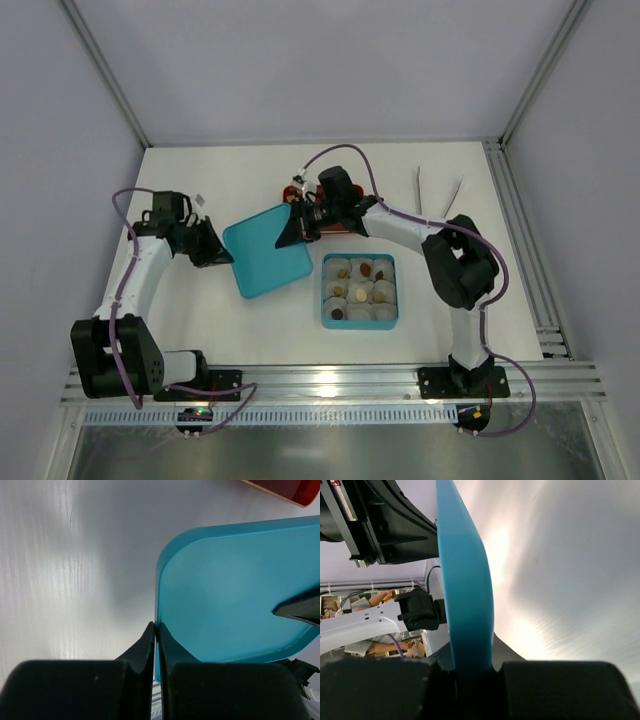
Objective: Pack the chocolate
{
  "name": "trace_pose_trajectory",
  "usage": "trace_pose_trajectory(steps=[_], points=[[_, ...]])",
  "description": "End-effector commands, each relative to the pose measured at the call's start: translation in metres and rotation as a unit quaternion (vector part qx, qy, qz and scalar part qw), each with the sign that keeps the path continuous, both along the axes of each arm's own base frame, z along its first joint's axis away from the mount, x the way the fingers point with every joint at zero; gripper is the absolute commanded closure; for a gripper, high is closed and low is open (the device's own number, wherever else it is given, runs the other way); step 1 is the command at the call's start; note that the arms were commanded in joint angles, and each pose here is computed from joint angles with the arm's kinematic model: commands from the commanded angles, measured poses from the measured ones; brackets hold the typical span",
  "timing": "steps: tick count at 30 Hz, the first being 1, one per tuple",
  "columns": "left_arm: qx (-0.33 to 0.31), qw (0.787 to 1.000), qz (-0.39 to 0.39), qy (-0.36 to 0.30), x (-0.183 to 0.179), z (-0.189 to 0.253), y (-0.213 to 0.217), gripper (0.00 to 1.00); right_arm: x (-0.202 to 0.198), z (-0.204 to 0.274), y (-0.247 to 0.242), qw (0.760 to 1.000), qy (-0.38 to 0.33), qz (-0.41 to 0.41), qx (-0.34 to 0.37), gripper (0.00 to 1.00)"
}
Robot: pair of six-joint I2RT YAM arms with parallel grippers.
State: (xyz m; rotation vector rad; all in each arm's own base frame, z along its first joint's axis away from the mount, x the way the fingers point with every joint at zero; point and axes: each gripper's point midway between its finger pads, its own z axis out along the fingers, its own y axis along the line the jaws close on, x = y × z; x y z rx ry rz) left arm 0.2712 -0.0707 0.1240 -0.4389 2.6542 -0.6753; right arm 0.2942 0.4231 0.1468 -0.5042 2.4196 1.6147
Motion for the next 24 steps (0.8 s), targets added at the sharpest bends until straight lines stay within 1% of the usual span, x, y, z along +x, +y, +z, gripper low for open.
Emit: trace_pose_trajectory(steps=[1, 2, 3, 5, 6, 8, 9, 11, 12, 15, 17, 18, 19, 21, 22, 23, 24], points=[[-0.026, 0.998, -0.009, -0.059, 0.008, 0.028, -0.008, 0.98, 0.004, 0.047, -0.003, 0.998, -0.03, -0.012, 0.047, 0.96], [-0.025, 0.998, -0.009, -0.065, 0.008, 0.03, -0.008, 0.96, 0.002, 0.054, -0.005, 0.998, -0.028, -0.016, 0.053, 0.96], [-0.023, 0.997, -0.008, -0.076, 0.008, 0.036, -0.008, 0.91, 0.003, 0.057, -0.007, 0.998, -0.028, -0.019, 0.056, 0.96], [-0.018, 0.996, -0.007, -0.09, 0.01, 0.042, -0.006, 0.84, 0.004, 0.066, -0.013, 0.998, -0.023, -0.028, 0.059, 0.96], [-0.012, 0.995, -0.004, -0.096, 0.011, 0.044, -0.004, 0.76, 0.004, 0.068, -0.015, 0.998, -0.02, -0.03, 0.06, 0.96], [-0.003, 0.993, -0.002, -0.116, 0.012, 0.053, -0.002, 0.7, 0.007, 0.073, -0.021, 0.997, -0.016, -0.04, 0.062, 0.96], [0.006, 0.992, 0.003, -0.123, 0.013, 0.056, 0.001, 0.63, 0.008, 0.079, -0.025, 0.997, -0.012, -0.045, 0.065, 0.96], [0.015, 0.989, 0.003, -0.146, 0.014, 0.067, 0.003, 0.58, 0.014, 0.083, -0.032, 0.996, -0.01, -0.059, 0.063, 0.96], [0.02, 0.987, 0.002, -0.157, 0.014, 0.072, 0.003, 0.52, 0.014, 0.082, -0.036, 0.996, -0.001, -0.065, 0.054, 0.96], [0.031, 0.974, -0.003, -0.224, 0.015, 0.102, -0.001, 0.44, 0.025, 0.082, -0.053, 0.995, 0.015, -0.095, 0.035, 0.96], [0.036, 0.956, -0.019, -0.29, 0.014, 0.134, -0.013, 0.41, 0.028, 0.082, -0.061, 0.993, 0.029, -0.109, 0.02, 0.96], [0.042, 0.95, -0.025, -0.309, 0.013, 0.143, -0.018, 0.39, 0.034, 0.083, -0.068, 0.992, 0.032, -0.12, 0.014, 0.96], [0.044, 0.938, -0.047, -0.341, 0.009, 0.158, -0.033, 0.38, 0.034, 0.085, -0.072, 0.992, 0.033, -0.125, 0.009, 0.96], [0.085, 0.917, -0.055, -0.387, 0.005, 0.177, -0.039, 0.37, 0.039, 0.089, -0.081, 0.989, 0.037, -0.144, -0.008, 0.96], [0.084, 0.903, -0.094, -0.41, -0.005, 0.185, -0.064, 0.37, 0.04, 0.091, -0.083, 0.988, 0.036, -0.148, -0.013, 0.96], [0.122, 0.895, -0.073, -0.423, -0.002, 0.189, -0.058, 0.36, 0.039, 0.098, -0.087, 0.987, 0.037, -0.155, -0.016, 0.96], [0.141, 0.882, -0.083, -0.441, -0.005, 0.194, -0.062, 0.36, 0.039, 0.101, -0.089, 0.987, 0.039, -0.158, -0.016, 0.96]])
